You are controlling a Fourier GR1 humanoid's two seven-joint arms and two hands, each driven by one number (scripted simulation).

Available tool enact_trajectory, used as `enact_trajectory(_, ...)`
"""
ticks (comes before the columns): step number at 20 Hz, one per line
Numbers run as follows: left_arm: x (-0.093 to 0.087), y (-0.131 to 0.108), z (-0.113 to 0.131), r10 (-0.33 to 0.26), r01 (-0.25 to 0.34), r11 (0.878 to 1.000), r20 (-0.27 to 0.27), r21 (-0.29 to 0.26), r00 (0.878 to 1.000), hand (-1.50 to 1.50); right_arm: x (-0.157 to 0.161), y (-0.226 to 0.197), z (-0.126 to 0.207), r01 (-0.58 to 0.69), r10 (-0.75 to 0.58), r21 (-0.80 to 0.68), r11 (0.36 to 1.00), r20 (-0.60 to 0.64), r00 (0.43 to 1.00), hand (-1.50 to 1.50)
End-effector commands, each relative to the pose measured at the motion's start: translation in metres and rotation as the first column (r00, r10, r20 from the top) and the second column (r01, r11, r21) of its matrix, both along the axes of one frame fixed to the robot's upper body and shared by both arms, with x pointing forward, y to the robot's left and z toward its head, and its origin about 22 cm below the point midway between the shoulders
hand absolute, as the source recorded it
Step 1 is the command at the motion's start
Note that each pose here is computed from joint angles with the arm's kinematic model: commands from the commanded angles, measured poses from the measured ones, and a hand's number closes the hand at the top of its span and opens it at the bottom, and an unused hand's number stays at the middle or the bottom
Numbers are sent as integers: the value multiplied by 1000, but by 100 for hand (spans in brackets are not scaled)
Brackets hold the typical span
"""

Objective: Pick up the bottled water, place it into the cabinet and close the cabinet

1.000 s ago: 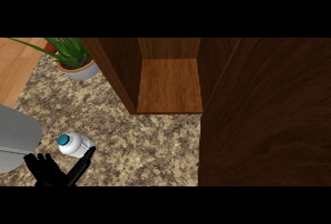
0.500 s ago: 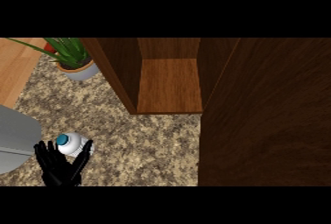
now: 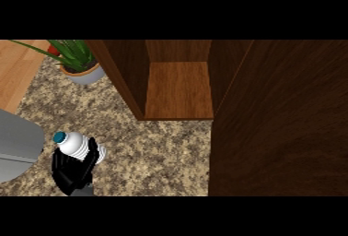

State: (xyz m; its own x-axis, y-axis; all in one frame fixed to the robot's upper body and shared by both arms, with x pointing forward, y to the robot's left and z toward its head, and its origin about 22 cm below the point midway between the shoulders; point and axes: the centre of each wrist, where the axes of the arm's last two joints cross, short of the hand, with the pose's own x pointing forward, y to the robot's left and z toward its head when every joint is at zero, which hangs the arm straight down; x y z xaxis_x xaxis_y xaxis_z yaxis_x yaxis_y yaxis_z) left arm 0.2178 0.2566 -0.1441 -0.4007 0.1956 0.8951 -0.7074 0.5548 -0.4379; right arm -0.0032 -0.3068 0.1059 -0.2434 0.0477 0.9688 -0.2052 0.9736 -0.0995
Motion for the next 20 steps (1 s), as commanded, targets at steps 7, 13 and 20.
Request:
enact_trajectory(7, 30, -24, 14, -530, 522, 843, 34, 126, 847, 150, 9, 15, 14, -72, 68, 40, 997, 90, 994, -150)
enact_trajectory(13, 44, -20, 34, -723, 705, 688, 74, 169, 687, 150, 5, 20, 28, -45, 39, 55, 998, 92, 995, -150)
enact_trajectory(20, 42, -58, 67, -795, 772, 604, 88, 198, 600, 150, 8, 14, 25, -42, 38, 33, 999, 95, 995, -150)
